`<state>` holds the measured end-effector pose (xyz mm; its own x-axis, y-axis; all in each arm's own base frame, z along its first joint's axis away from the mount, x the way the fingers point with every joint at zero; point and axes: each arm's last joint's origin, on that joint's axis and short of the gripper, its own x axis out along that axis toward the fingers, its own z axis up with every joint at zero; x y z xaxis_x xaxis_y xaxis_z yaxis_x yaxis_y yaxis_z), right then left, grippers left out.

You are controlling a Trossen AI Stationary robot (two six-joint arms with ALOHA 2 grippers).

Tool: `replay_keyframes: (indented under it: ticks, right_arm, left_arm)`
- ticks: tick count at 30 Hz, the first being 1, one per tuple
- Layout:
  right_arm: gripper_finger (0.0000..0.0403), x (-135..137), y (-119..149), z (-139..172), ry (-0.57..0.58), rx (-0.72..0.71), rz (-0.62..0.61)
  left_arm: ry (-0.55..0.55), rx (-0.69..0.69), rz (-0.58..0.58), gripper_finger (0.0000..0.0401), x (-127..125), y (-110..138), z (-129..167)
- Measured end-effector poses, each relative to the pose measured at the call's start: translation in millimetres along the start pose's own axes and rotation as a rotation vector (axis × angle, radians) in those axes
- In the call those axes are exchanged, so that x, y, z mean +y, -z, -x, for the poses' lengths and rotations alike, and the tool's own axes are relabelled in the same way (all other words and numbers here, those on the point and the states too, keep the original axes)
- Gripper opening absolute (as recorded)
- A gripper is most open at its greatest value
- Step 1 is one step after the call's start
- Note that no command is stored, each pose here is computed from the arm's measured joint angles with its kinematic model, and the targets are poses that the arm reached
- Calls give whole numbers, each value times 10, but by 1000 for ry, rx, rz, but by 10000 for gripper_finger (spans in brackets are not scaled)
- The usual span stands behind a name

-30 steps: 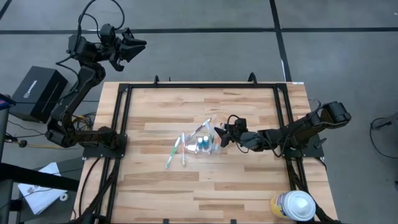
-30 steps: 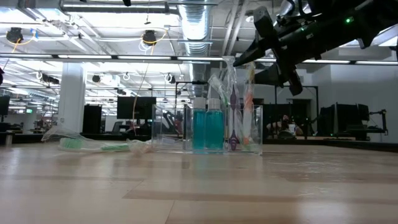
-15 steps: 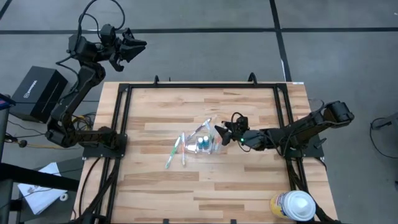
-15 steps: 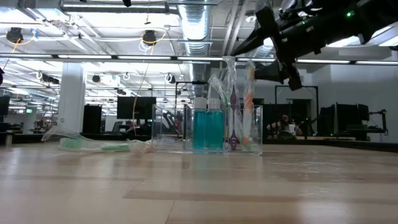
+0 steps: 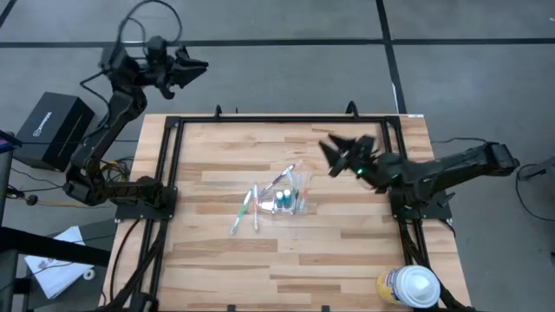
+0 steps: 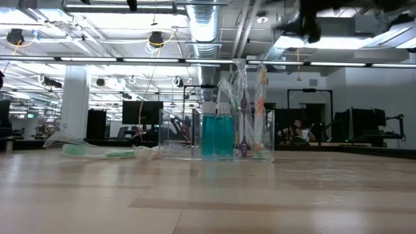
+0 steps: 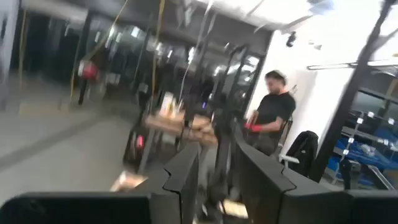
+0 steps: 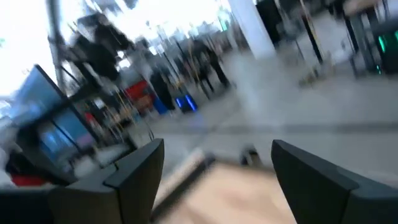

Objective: Pick & Place toothbrushing station
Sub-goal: Put the green toothbrush into the transparent organizer

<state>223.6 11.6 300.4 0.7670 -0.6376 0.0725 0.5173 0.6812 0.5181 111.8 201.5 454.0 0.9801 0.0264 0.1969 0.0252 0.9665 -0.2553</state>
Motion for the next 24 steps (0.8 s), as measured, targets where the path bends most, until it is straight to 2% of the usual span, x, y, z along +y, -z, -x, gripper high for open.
replay_keyframes:
  ticks: [3,6,9,12,18,24]
  right_arm:
    - [286,158,-430,18,-29,-94,72]
    - [286,319,-846,23,-27,-159,184]
    - [286,444,-1243,14,5,-172,289]
    - [286,518,-1540,-22,56,-121,397]
    - [286,560,-1948,-152,115,-18,527]
    - [286,512,-2107,-382,20,53,596]
  left_arm:
    - [-69,100,101,101,110,195,-7]
    - [-195,220,146,105,170,457,-32]
    - [-338,392,156,115,159,724,-43]
    - [-443,566,178,128,89,930,-58]
    - [-602,850,261,151,-155,1260,-165]
    - [-635,992,388,153,-509,1791,-355]
